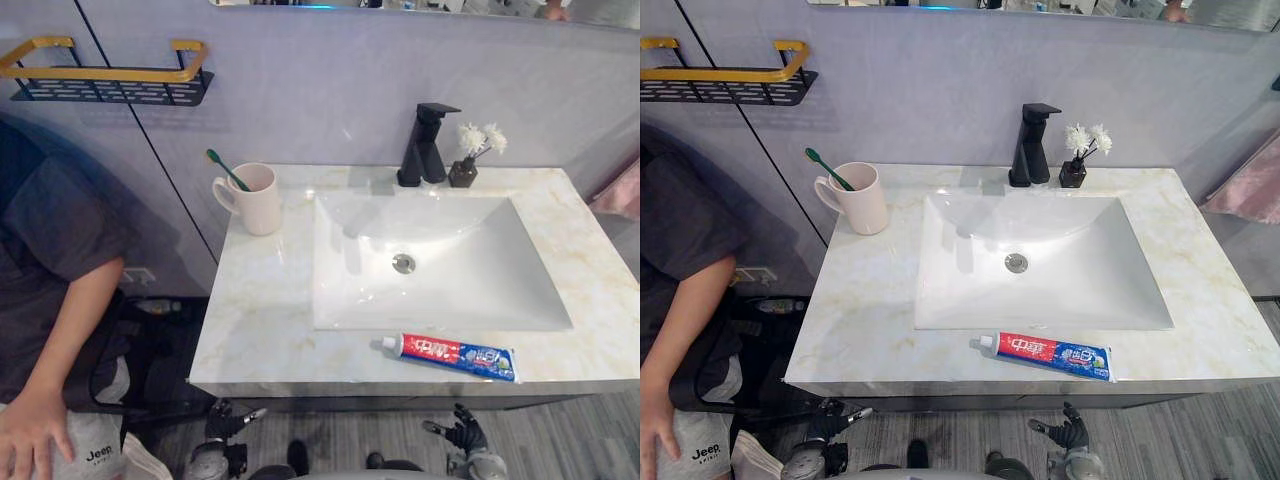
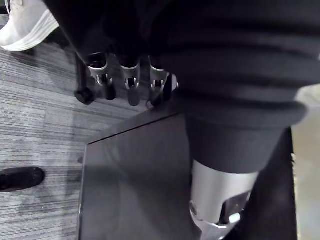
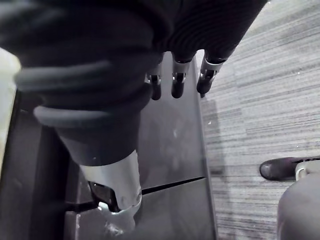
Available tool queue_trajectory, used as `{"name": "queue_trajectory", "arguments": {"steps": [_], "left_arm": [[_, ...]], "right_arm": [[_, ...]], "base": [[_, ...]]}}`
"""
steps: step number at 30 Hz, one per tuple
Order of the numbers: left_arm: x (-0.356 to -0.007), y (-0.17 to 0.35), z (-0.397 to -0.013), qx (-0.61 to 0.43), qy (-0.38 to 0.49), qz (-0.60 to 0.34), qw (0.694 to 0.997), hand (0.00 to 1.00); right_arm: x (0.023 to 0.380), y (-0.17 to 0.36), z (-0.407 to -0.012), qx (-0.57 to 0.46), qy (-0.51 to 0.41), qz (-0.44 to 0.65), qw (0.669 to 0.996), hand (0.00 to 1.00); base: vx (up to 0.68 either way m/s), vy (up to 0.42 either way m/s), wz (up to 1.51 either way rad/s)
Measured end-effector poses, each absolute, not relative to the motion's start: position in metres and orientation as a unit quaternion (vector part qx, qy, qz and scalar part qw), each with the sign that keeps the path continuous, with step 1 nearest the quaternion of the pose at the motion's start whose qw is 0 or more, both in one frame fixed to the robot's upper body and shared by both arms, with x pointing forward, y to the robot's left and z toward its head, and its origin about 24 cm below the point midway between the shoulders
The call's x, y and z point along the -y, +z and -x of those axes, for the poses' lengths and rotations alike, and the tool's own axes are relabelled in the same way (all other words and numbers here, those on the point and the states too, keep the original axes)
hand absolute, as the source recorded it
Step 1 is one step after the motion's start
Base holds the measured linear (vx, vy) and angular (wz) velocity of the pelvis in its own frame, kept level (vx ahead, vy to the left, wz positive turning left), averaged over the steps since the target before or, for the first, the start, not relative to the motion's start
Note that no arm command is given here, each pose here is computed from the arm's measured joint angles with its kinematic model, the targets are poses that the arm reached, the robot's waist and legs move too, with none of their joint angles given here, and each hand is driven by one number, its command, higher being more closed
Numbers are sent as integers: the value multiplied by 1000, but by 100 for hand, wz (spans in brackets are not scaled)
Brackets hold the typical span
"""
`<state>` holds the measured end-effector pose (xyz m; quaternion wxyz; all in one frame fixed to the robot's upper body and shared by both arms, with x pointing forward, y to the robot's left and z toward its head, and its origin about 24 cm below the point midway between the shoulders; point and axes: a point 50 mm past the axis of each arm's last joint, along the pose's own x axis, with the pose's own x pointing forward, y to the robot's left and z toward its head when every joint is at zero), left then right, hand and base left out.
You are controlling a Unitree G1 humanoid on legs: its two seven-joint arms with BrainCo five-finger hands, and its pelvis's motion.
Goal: Organize washtable
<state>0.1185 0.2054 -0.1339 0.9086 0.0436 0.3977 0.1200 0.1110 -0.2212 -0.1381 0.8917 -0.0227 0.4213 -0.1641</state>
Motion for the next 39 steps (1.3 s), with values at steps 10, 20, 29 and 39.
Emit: {"name": "queue_trajectory", "arguments": {"steps": [10,20,29,39], "left_arm": [[-212,-143,-100,-430,144,-26,891,0],[-325,-59,-121,-247,330,-91,907,0],[-294,142,-181,209,285,-216,910,0],[-128,169,-210,382,-110,-304,866,0]], "right_arm": [[244,-133,-110,-403,-254,-16,879,0],[269,-124,-93,-398,-284,8,872,0],[280,-121,-66,-407,-311,14,859,0],[272,-120,-78,-394,-278,15,876,0]], "base": [[-53,-32,15],[-29,-37,19],[40,-48,22],[-64,-13,4]]}}
